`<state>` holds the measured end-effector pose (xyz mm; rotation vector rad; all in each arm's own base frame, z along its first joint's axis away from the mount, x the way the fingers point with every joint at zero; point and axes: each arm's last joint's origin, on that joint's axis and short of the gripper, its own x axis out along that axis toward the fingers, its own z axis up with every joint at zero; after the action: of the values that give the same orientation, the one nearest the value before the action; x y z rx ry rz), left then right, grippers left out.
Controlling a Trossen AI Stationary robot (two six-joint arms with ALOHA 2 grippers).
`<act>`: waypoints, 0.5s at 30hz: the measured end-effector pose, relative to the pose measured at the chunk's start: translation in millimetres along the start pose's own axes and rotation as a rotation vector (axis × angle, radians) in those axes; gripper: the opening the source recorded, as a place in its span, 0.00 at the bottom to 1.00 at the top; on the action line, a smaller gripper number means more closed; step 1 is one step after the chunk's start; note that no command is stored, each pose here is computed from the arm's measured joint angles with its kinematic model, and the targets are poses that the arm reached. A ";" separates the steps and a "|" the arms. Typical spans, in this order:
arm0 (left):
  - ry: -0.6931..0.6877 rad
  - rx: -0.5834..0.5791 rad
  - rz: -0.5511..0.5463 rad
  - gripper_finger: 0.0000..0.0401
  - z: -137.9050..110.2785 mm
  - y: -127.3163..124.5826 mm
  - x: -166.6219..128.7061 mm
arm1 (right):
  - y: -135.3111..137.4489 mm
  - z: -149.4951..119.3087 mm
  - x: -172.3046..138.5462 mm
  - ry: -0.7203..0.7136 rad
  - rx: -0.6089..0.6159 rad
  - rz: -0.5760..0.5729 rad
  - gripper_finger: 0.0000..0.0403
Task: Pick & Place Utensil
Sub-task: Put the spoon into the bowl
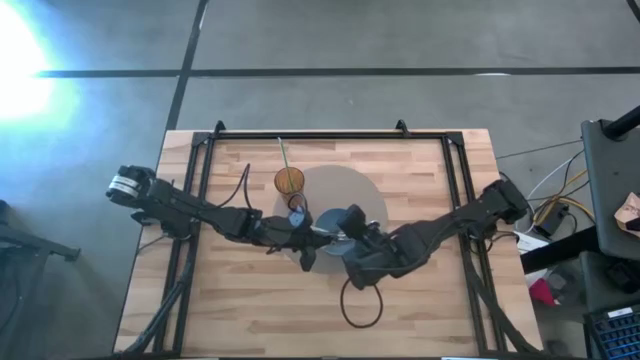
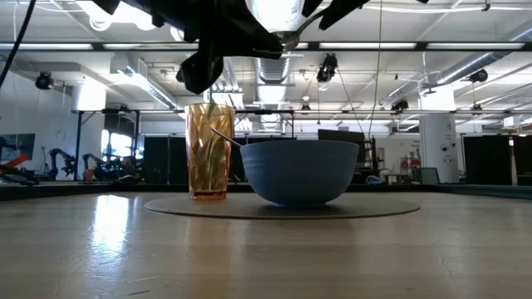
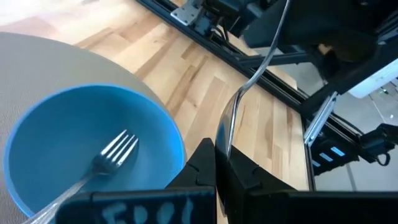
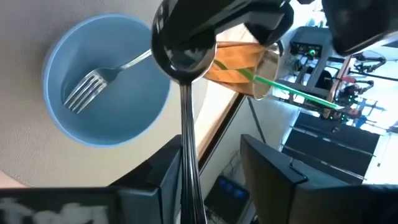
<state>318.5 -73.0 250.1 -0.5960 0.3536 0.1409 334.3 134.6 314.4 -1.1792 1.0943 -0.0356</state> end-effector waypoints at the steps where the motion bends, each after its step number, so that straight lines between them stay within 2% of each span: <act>1: -0.004 -0.001 0.002 0.00 0.5 0.3 0.1 | -2.0 -0.2 -2.4 -0.007 0.005 -0.003 0.38; 7: -0.031 0.004 0.017 0.00 3.5 1.2 -0.5 | -11.9 -6.8 -19.6 -0.047 0.058 -0.013 0.40; 15: -0.044 0.013 0.041 0.00 8.5 7.5 -0.4 | -23.2 -32.8 -46.0 -0.067 0.189 -0.020 0.41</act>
<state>318.8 -62.0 252.8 -0.5723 0.3235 0.1904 299.1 125.6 363.4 -1.0143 0.9981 -0.1120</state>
